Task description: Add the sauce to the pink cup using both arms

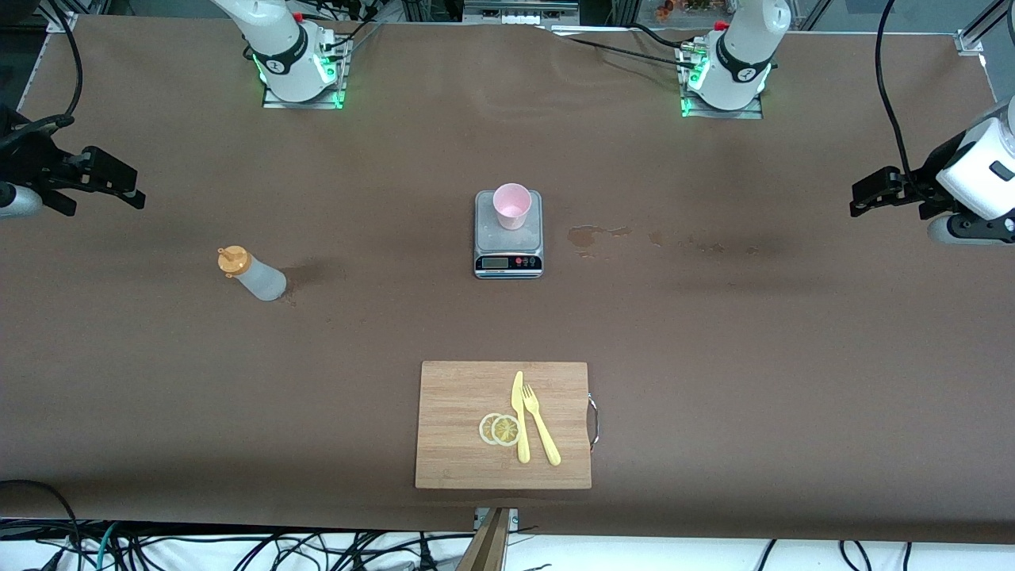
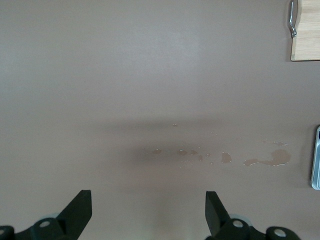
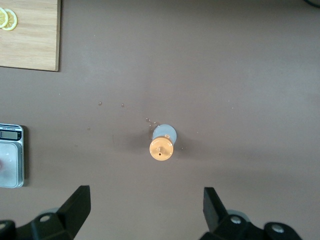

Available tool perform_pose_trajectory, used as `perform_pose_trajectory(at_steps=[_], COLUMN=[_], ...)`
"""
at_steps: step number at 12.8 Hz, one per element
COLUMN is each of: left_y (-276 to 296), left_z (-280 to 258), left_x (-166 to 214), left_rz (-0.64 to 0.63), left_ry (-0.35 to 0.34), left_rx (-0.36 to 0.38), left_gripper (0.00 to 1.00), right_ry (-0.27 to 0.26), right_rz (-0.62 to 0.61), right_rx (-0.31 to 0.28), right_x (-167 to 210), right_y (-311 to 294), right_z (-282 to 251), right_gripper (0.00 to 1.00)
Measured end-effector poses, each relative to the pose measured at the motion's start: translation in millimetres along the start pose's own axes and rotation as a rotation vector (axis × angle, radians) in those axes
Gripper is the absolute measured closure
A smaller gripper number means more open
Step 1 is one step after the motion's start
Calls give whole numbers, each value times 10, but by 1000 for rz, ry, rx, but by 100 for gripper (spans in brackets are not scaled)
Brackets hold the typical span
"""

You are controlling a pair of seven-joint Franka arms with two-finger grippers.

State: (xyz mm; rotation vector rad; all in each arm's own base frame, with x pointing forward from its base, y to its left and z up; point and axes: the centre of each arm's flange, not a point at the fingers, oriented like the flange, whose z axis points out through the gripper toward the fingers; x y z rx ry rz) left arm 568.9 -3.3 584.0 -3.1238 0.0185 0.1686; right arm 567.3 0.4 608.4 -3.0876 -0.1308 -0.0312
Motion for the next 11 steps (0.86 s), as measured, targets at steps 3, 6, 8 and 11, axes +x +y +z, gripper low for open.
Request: perform_pose_trajectory(at_steps=[3,6,8,11], left_y=[0,0,1,3], left_z=[0,0,0,0], left_x=[0,0,0,0], left_rz=[0,0,0,0], left_ry=[0,0,0,0], left_rx=[0,0,0,0], left_gripper=[0,0,0,0], right_ry=[-27,-85,-98,-85], right_rz=[13,16,15,14], right_rx=[1,-15,-32,-40], right_x=[-30,-98,-115,-111], right_y=[8,44,56,58], right_z=[23,64,48,-25], right_gripper=[0,0,0,0])
